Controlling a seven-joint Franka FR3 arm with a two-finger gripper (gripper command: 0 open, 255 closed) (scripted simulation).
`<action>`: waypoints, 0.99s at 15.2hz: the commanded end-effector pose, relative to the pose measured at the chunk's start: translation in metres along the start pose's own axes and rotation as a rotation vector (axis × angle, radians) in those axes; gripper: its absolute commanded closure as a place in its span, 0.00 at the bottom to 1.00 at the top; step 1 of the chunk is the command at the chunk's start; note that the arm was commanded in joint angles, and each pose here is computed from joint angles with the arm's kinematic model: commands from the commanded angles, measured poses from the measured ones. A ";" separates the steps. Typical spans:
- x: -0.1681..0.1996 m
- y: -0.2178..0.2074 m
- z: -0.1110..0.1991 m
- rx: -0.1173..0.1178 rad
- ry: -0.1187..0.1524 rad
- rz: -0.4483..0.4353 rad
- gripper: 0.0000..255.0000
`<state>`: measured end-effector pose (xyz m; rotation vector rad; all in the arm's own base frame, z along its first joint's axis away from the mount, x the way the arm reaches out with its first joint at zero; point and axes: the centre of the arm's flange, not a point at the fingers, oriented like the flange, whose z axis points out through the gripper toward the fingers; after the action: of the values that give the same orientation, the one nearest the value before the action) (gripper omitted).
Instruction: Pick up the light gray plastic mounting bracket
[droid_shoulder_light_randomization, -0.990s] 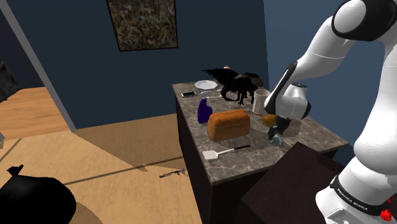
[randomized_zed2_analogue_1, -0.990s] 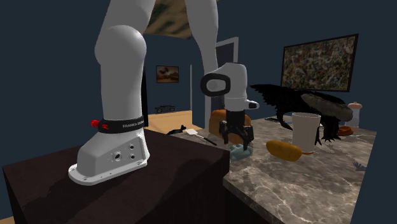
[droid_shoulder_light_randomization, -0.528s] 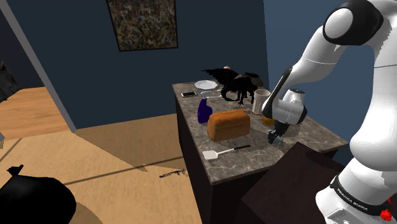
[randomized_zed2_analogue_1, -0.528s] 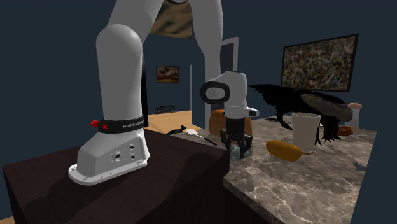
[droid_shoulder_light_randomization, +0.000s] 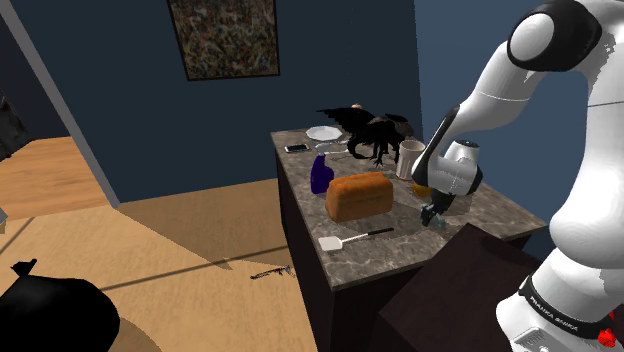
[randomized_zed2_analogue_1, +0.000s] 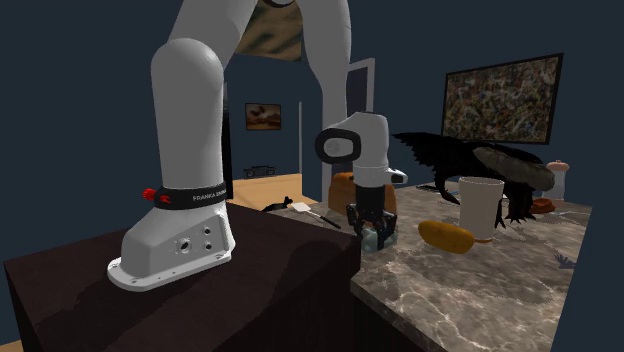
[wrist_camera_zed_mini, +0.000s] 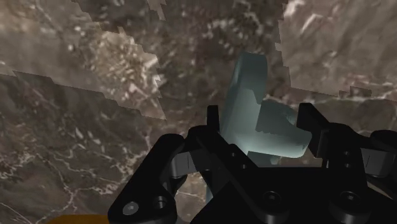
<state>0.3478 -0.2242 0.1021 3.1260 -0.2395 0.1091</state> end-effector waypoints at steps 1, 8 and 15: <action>0.000 -0.001 0.001 0.001 0.000 -0.001 1.00; 0.002 -0.001 -0.036 0.001 0.000 -0.001 1.00; 0.005 -0.001 -0.073 0.001 0.000 -0.001 1.00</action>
<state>0.3463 -0.2249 0.1698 3.1266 -0.2380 0.1094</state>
